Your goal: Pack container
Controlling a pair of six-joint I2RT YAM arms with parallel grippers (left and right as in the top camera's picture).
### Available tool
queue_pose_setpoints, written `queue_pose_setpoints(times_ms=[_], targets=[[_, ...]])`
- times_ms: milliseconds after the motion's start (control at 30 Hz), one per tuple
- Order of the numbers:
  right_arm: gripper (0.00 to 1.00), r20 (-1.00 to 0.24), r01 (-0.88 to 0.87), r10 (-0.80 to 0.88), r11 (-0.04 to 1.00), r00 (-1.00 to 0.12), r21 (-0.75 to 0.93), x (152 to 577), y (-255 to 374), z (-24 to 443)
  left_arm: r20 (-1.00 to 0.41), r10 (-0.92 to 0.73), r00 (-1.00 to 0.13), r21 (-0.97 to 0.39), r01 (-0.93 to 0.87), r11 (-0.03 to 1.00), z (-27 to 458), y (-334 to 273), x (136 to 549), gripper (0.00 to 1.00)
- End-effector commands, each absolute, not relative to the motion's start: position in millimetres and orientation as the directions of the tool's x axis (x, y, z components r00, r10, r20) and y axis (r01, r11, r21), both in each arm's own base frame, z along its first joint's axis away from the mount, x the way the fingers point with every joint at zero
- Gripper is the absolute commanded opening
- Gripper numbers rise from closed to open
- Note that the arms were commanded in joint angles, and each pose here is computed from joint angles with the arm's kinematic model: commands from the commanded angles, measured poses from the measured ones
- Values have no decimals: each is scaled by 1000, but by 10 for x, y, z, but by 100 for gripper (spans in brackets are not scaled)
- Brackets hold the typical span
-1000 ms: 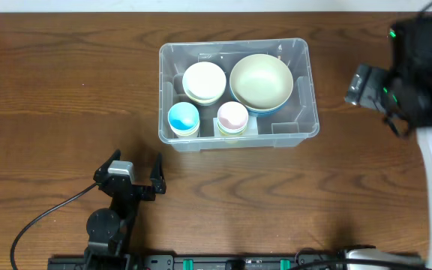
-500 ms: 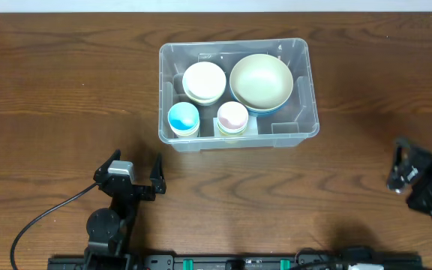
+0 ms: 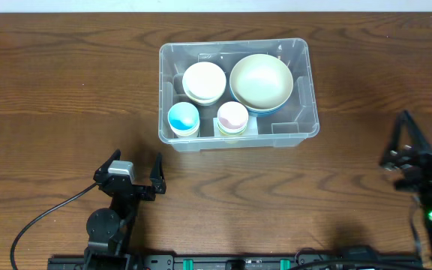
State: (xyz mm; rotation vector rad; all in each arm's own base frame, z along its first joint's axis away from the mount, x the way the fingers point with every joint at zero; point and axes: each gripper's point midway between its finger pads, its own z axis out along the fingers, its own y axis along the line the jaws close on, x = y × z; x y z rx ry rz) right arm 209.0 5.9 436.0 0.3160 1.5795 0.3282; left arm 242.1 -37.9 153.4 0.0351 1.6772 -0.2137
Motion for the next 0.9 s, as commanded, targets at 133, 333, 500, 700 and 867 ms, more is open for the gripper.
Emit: queue_pose_setpoints(times_ms=[133,333,500,700,867], targets=[[99,-910,-96,409,911,70,402,2343,153,3643,-982,-90,-164,-115,150,982,1383,-386,2411,98],[99,-888,-32,412,909,203,415,2385,-39,3082,-982,-90,-164,-115,150,982,1382,-386,2411,98],[99,-903,34,362,925,232,379,2369,-150,2647,-982,-90,-164,-115,150,982,1382,-386,2411,98],[99,-936,53,272,955,223,291,2367,-157,2409,-982,-90,-164,-115,150,982,1383,-386,2411,98],[99,-970,53,163,983,182,175,2404,-103,2253,-982,-90,-164,-115,150,982,1383,-386,2411,98]])
